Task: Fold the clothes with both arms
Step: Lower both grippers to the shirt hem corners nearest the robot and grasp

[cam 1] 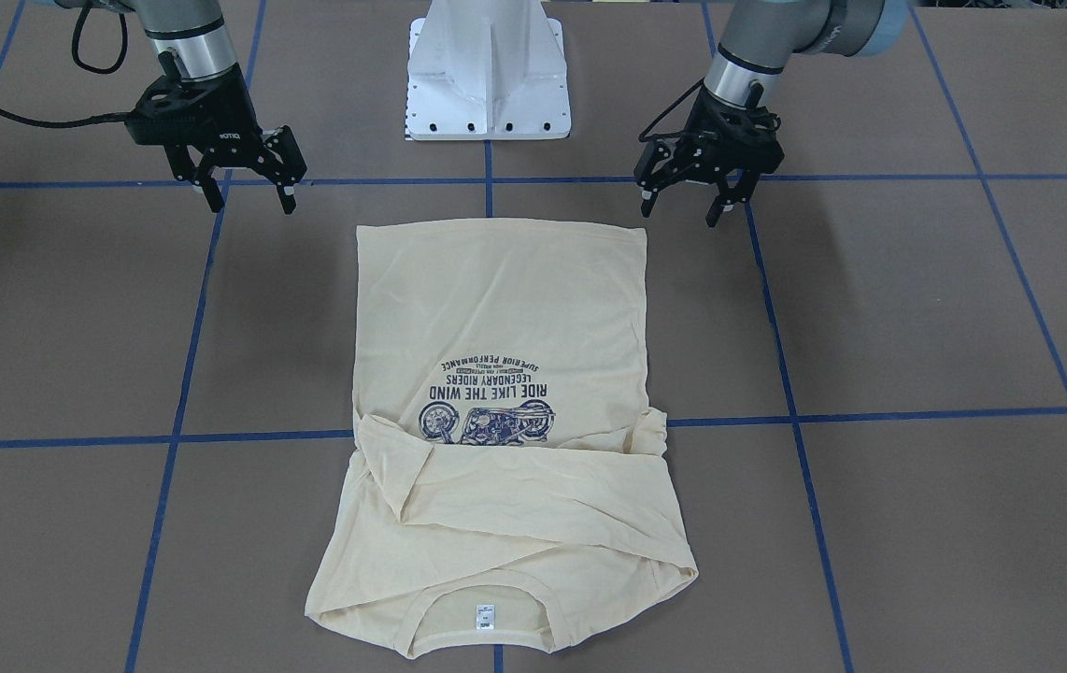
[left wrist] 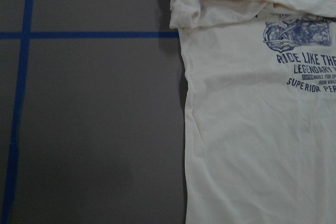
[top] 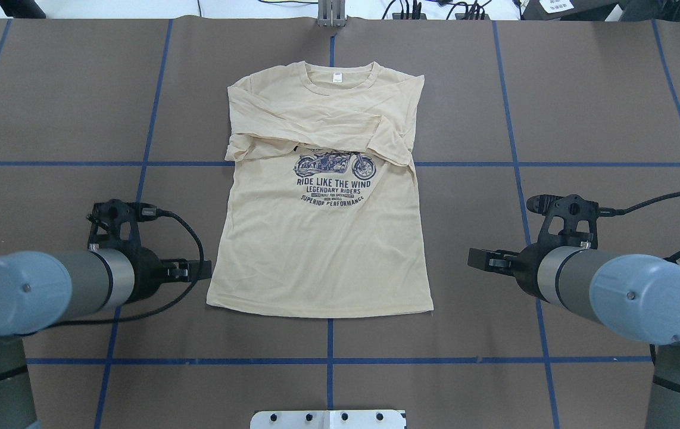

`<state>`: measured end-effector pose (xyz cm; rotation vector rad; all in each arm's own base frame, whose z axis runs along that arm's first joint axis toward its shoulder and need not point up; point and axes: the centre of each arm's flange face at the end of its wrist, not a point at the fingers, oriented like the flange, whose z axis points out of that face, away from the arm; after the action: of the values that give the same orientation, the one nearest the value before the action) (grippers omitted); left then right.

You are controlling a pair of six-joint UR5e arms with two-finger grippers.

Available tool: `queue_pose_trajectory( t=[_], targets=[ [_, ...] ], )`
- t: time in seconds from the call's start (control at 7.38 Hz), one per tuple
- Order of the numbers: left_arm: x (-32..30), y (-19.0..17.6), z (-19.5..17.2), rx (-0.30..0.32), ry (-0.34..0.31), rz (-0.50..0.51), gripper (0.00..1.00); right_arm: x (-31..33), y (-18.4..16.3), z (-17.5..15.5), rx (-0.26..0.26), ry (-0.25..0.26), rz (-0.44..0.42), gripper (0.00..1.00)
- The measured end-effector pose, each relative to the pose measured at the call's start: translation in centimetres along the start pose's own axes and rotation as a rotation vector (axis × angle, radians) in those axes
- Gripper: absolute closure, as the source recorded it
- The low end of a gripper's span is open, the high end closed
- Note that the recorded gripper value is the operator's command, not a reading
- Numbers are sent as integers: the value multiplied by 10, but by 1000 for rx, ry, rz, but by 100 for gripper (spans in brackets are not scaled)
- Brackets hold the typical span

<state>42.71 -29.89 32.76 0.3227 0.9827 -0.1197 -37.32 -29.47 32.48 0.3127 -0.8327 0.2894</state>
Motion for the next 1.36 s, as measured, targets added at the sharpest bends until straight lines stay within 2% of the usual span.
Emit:
queue_pose_trajectory(
  t=[0.27,0.81,1.08,1.36],
  targets=[
    [5,29,21,-26,-19,-22,36,-9,5,1,14,-9,5,0],
    [23,34,48,-44,-25,-13,43,-19,7,0,20,-23,3,0],
    [25,35,60,-49,-36,-2,51,-20,8,1,21,-25,1,0],
    [22,35,62,-52,-46,12,51,-21,10,3,24,-23,-2,0]
  ],
)
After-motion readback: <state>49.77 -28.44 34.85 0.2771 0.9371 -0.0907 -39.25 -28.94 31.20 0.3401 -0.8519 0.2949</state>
